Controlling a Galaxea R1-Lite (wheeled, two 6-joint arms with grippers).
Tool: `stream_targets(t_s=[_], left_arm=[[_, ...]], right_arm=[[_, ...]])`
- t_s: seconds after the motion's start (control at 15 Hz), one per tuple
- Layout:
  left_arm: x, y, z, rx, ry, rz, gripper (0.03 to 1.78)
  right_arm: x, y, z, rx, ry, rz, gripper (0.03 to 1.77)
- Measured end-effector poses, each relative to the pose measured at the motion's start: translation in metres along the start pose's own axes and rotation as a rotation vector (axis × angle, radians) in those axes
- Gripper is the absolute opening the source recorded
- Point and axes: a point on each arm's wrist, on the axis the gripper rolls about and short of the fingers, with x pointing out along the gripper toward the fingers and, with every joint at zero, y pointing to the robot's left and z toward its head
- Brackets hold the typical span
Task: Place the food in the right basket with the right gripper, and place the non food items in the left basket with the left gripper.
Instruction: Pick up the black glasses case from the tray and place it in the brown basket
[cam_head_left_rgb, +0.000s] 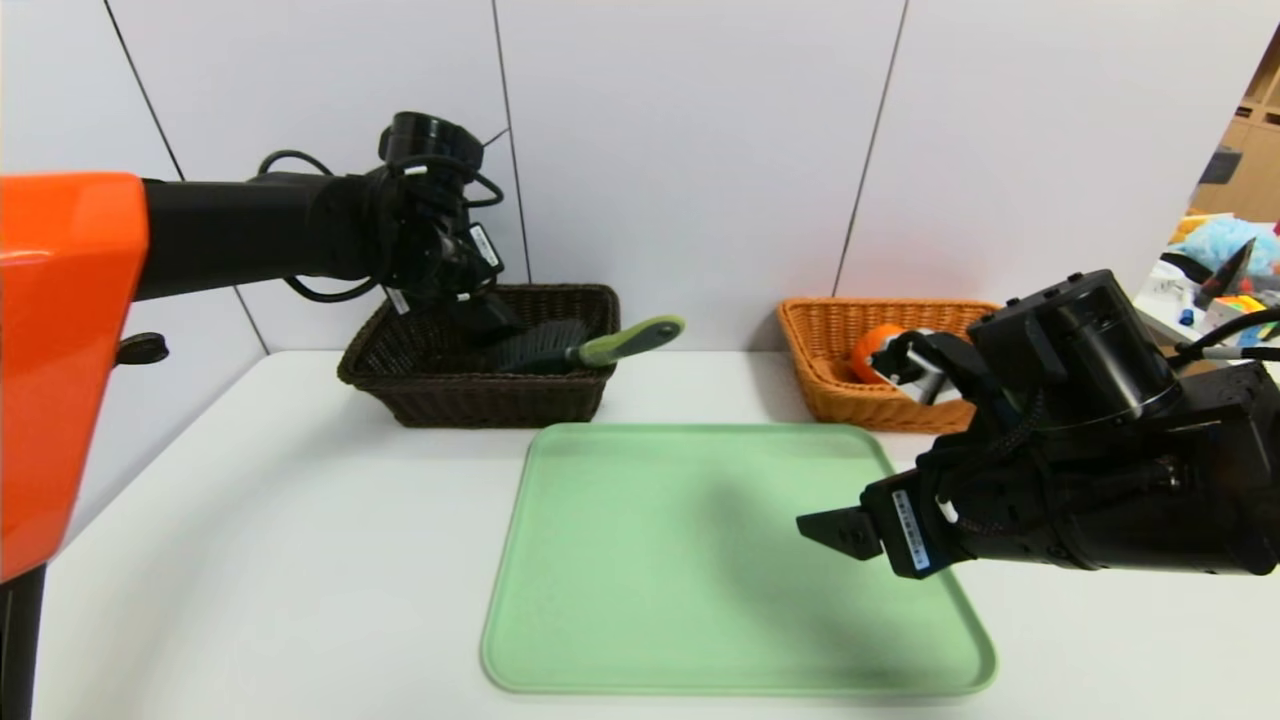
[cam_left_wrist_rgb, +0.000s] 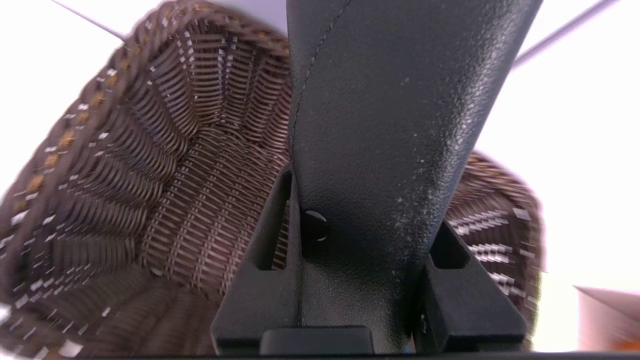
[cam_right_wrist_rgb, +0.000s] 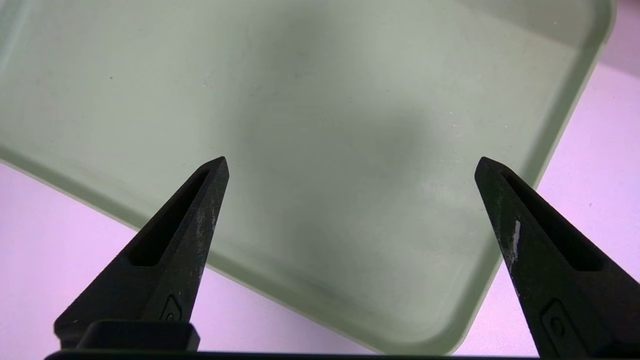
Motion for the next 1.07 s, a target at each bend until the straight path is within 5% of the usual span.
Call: stream_targets(t_s=[0.53,1.07], left_arm=[[0.047,0.019,-0.017,0.006,0.032,0.095,0.57],[0.053,0.021,-0.021,0.011,0.046,0.097,0.54]], right_arm=[[0.004,0.000,0.000,-0.001,0.007,-0.002,1.70],[0.005,0.000,0.001,0.000,0.008,-0.004,1.70]])
